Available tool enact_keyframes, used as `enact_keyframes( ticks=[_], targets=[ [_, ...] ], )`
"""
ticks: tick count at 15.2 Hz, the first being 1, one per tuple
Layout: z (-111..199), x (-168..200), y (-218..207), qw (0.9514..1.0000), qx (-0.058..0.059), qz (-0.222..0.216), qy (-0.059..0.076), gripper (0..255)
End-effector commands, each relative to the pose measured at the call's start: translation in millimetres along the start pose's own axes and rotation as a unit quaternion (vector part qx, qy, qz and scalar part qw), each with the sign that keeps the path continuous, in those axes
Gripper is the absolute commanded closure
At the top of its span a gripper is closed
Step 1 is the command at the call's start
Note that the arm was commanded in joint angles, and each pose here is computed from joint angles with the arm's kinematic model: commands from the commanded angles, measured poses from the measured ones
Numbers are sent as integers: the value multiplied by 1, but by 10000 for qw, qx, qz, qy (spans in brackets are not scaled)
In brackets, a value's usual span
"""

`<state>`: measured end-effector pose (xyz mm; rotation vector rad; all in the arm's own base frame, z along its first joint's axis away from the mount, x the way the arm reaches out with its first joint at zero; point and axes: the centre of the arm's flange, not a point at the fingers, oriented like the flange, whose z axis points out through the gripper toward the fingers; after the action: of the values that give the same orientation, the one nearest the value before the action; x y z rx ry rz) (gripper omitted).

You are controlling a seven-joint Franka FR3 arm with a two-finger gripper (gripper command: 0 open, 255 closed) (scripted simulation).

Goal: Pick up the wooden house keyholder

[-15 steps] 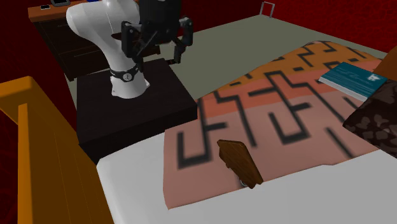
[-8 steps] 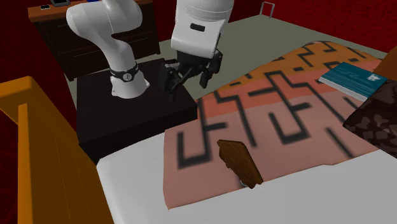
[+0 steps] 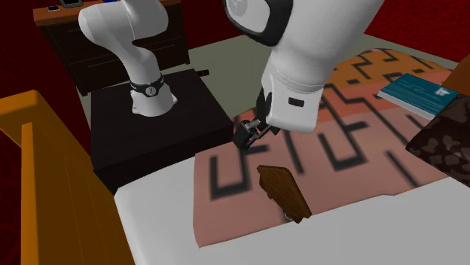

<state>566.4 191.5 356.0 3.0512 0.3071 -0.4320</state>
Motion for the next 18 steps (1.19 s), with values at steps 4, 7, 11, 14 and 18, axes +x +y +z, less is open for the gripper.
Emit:
enact_keyframes(
  ticks=[4,7,11,14,18],
  targets=[
    [32,56,-26,9998,107,-90,-172,0],
    [46,81,-39,9995,156,-132,-250,0],
    [67,87,-40,9995,156,-133,-250,0],
    [85,93,-40,9995,156,-132,-250,0],
    [85,92,-40,9995,156,-132,-250,255]
  ],
)
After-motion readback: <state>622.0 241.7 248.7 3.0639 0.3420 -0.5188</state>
